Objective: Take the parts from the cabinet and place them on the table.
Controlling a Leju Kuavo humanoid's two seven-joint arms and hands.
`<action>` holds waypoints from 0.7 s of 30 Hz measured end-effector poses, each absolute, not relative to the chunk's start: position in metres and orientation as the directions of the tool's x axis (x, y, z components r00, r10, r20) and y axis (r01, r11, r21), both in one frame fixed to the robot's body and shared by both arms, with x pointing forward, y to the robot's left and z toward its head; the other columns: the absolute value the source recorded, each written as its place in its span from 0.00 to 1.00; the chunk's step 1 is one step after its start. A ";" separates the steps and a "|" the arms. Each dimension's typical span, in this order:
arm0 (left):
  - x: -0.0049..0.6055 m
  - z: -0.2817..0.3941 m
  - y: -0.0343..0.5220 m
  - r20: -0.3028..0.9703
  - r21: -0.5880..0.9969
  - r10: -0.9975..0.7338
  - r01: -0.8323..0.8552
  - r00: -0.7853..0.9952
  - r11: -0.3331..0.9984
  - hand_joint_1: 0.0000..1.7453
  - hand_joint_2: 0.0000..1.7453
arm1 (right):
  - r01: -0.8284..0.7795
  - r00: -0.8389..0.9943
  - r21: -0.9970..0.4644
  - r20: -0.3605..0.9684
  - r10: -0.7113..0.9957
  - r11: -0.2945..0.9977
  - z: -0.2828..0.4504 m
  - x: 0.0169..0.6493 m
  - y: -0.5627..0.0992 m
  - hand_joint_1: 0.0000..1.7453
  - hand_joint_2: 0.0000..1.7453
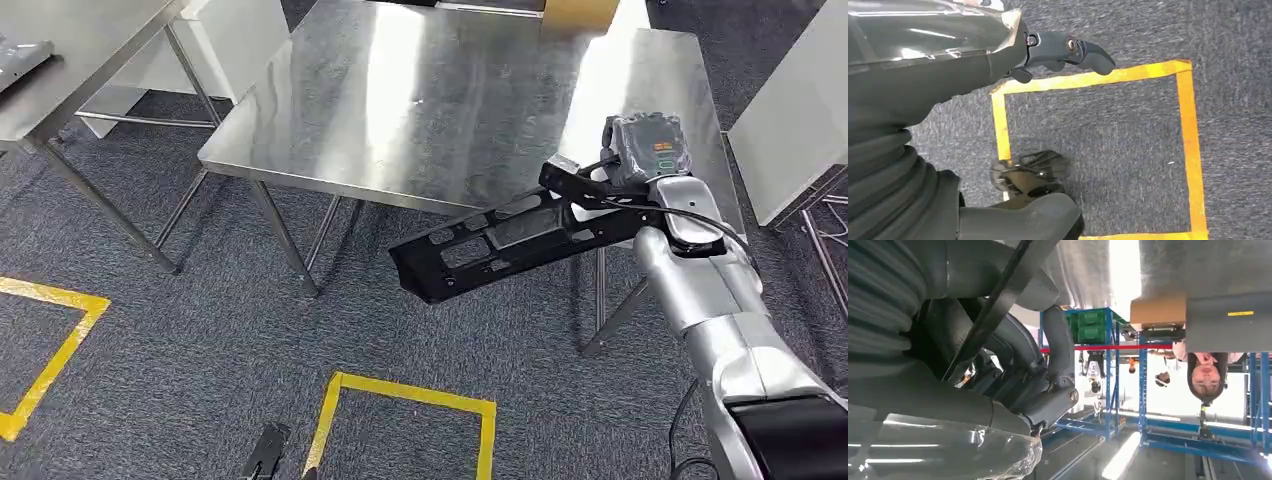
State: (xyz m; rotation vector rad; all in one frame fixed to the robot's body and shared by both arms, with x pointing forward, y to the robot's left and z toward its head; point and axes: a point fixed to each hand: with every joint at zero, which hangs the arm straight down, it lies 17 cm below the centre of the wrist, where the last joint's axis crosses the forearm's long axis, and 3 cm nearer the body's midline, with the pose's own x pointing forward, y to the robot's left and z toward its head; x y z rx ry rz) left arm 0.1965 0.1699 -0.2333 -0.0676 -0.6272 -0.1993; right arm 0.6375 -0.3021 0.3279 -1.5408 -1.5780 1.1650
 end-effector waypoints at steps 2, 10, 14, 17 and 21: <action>0.197 -0.234 0.173 0.588 0.003 -0.168 0.206 0.791 0.979 0.00 1.00 | 0.424 -0.113 -0.903 -0.135 0.984 -0.075 0.329 0.637 -0.301 0.96 1.00; 0.206 -0.230 0.167 0.603 0.012 -0.173 0.208 0.778 0.978 0.00 1.00 | 0.427 -0.116 -0.902 -0.132 0.984 -0.071 0.331 0.638 -0.302 0.96 1.00; 0.203 -0.227 0.154 0.602 -0.054 -0.114 0.183 0.791 0.982 0.00 1.00 | 0.397 -0.120 -0.916 -0.120 0.986 -0.063 0.321 0.638 -0.305 0.96 1.00; 0.203 -0.227 0.154 0.601 -0.049 -0.115 0.181 0.791 0.982 0.00 1.00 | 0.403 -0.121 -0.914 -0.113 0.986 -0.055 0.325 0.639 -0.305 0.96 1.00; 0.203 -0.228 0.156 0.598 -0.037 -0.124 0.182 0.792 0.983 0.00 1.00 | 0.411 -0.125 -0.910 -0.107 0.986 -0.047 0.330 0.640 -0.301 0.96 1.00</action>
